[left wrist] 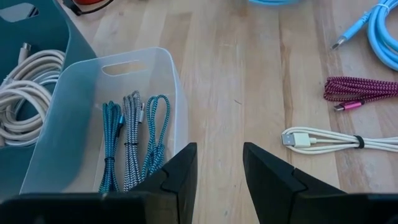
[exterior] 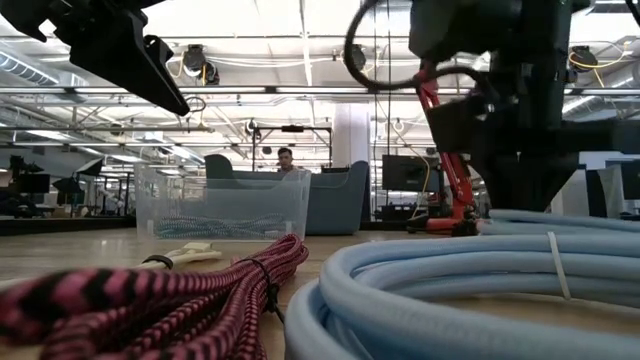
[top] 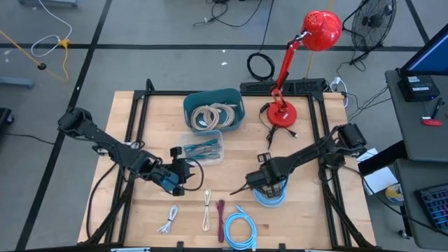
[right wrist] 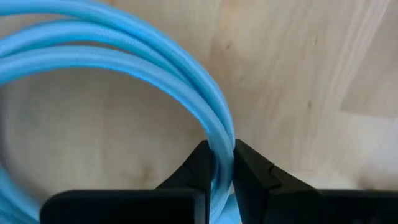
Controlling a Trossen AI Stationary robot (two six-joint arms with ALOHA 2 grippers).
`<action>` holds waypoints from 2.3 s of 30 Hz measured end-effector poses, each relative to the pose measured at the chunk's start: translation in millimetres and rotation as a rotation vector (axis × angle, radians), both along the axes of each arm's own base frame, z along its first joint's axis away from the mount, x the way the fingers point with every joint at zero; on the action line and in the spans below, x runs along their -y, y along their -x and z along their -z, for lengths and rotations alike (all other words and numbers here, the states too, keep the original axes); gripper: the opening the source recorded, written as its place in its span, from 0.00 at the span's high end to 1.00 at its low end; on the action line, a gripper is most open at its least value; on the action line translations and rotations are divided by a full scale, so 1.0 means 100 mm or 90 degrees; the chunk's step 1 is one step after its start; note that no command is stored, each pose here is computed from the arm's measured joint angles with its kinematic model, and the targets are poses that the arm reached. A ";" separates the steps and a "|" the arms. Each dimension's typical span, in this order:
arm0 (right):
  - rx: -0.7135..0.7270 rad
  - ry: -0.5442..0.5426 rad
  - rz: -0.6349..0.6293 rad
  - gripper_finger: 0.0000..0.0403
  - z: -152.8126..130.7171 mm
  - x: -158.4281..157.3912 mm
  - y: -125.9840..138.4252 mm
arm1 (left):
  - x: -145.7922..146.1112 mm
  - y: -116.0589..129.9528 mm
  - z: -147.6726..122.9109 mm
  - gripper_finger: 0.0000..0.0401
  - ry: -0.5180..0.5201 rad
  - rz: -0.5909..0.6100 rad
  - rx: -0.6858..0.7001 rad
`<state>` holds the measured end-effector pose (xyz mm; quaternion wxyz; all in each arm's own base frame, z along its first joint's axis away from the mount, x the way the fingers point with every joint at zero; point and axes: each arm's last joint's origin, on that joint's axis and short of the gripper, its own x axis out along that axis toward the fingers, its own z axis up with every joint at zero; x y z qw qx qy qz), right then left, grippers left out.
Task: Pick & Place USB Port
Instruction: Put the right blue USB cable into the dark blue bin
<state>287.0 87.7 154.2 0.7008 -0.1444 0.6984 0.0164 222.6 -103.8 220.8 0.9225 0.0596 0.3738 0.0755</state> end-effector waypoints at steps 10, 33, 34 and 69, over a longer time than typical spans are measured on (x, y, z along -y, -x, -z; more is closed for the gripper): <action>0.013 0.018 0.038 0.70 0.00 -0.05 0.03 | 0.00 0.00 0.00 0.67 0.002 0.000 0.002; 0.222 -0.107 0.525 0.53 -0.93 -0.03 0.17 | 0.00 0.00 0.00 0.67 0.003 -0.001 0.002; 0.210 -0.098 0.561 0.52 -0.91 -0.03 0.22 | 0.00 0.00 0.00 0.67 0.003 -0.001 0.002; 0.062 -0.090 0.464 0.74 0.14 0.20 0.68 | 0.00 0.00 0.00 0.67 0.003 0.001 0.003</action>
